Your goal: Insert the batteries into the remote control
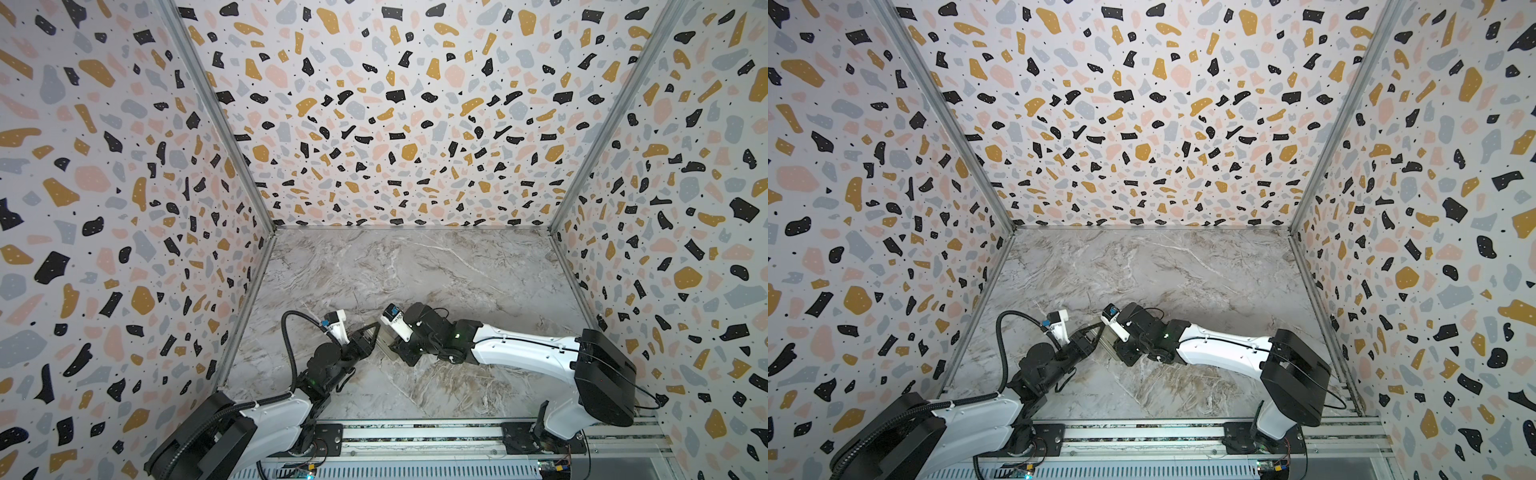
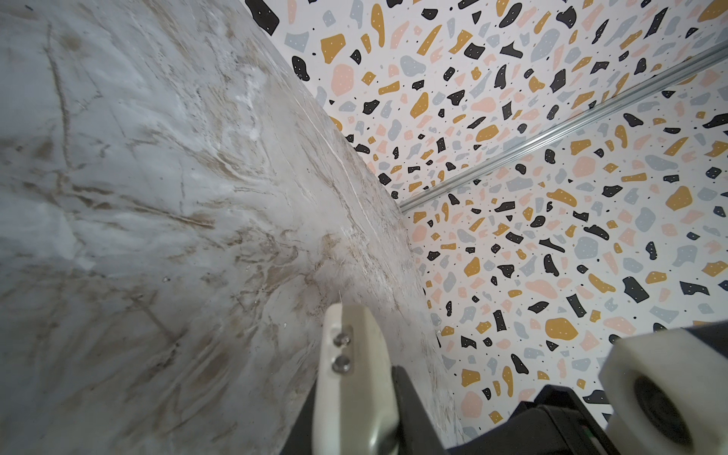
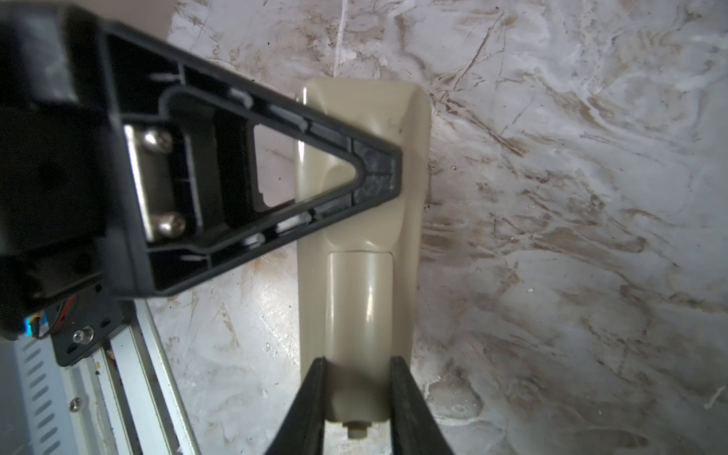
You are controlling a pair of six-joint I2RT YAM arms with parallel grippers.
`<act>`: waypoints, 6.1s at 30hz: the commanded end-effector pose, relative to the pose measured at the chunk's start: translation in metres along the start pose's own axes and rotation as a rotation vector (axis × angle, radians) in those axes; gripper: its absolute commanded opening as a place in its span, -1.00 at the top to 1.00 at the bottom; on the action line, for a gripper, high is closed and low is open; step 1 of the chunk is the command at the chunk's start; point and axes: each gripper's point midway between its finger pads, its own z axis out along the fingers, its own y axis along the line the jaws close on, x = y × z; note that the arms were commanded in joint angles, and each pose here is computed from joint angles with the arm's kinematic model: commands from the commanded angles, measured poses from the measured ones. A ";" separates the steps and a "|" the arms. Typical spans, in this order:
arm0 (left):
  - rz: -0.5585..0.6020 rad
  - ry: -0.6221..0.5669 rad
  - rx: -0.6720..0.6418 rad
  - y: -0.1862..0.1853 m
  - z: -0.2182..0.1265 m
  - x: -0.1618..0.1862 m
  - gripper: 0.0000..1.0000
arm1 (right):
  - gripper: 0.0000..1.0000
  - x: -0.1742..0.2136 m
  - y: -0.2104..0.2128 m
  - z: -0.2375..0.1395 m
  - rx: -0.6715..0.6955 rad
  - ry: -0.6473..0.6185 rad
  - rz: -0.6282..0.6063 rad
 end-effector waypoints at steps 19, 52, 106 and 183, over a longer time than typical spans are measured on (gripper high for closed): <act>0.017 -0.012 0.127 -0.030 -0.001 -0.004 1.00 | 0.17 -0.029 0.005 -0.011 0.000 -0.086 0.001; 0.058 0.042 0.178 -0.045 0.000 0.002 1.00 | -0.40 0.002 -0.022 -0.041 0.034 -0.066 0.111; 0.017 0.056 0.151 -0.049 0.012 -0.001 1.00 | -0.80 -0.008 -0.011 -0.049 -0.016 -0.153 0.067; 0.577 0.199 0.655 -0.201 -0.039 0.021 -0.88 | 0.79 -0.041 0.022 -0.180 -0.421 -0.619 -0.173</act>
